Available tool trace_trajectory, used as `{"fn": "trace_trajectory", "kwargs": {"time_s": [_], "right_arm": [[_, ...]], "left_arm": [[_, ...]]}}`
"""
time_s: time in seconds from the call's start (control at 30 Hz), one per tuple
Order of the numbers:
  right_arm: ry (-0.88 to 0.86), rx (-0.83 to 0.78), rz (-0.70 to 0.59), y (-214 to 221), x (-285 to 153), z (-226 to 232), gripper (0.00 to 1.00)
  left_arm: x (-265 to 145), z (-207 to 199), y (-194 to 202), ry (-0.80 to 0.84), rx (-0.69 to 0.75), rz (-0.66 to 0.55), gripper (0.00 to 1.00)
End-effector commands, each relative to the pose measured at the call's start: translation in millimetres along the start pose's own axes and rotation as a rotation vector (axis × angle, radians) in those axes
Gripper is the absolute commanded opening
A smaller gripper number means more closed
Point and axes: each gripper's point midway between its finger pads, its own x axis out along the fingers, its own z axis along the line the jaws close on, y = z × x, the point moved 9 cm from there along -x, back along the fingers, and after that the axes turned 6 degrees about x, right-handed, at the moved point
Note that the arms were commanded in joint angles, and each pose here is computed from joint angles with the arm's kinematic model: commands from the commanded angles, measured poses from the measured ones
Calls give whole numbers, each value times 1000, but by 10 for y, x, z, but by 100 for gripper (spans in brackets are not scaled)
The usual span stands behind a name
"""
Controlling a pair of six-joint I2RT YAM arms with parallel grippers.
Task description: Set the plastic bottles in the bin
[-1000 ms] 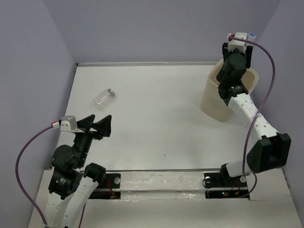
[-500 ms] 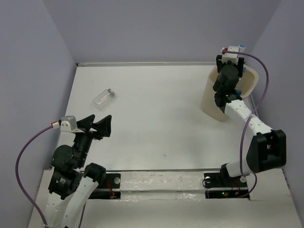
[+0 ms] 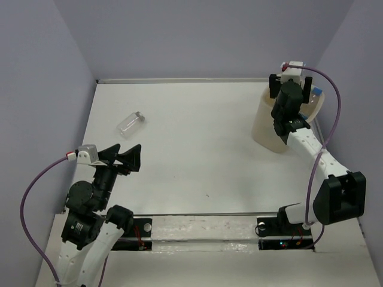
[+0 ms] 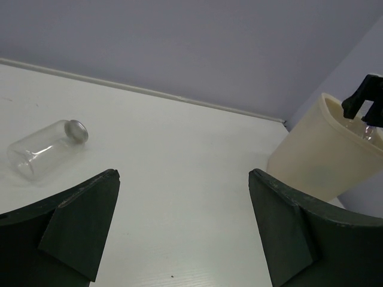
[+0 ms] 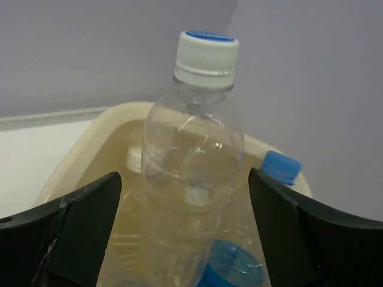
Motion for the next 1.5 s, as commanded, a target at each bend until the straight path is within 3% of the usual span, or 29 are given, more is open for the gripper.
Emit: {"fn": "trace_trajectory", "kwargs": {"time_s": [0.0, 0.2, 0.3, 0.4, 0.53, 0.67, 0.87, 1.0, 1.2, 1.3, 1.47], "right_arm": [[-107, 11, 127, 96, -52, 143, 100], [-161, 174, 51, -651, -207, -15, 100], [-305, 313, 23, -1019, -410, -49, 100], [-442, 452, 33, -1117, -637, 124, 100], [-653, 580, 87, -1013, -1025, 823, 100], [-854, 741, 216, -691, -1522, 1844, 100], [-908, 886, 428, -140, -1679, 3066, 100], [-989, 888, 475, -5, -1841, 3526, 100], [-977, 791, 547, 500, -2023, 3527, 100], [-978, 763, 573, 723, -2099, 3305, 98], [-1072, 702, 580, 746, -2251, 2923, 98]], "left_arm": [[50, -36, -42, 24, 12, -13, 99], [86, -33, -17, 16, 14, 5, 99], [105, -22, -10, 2, 15, 12, 99], [111, -2, -22, -15, 15, 3, 99], [142, 31, -30, -45, 22, -1, 99], [184, 67, -2, -78, 27, 20, 99], [170, 110, -26, -131, 20, 2, 99], [220, 191, 32, -222, 26, 38, 99], [437, 262, 171, -285, 57, 151, 99], [599, 293, 278, -312, 72, 230, 99], [935, 390, 355, -405, 176, 343, 99]]}}
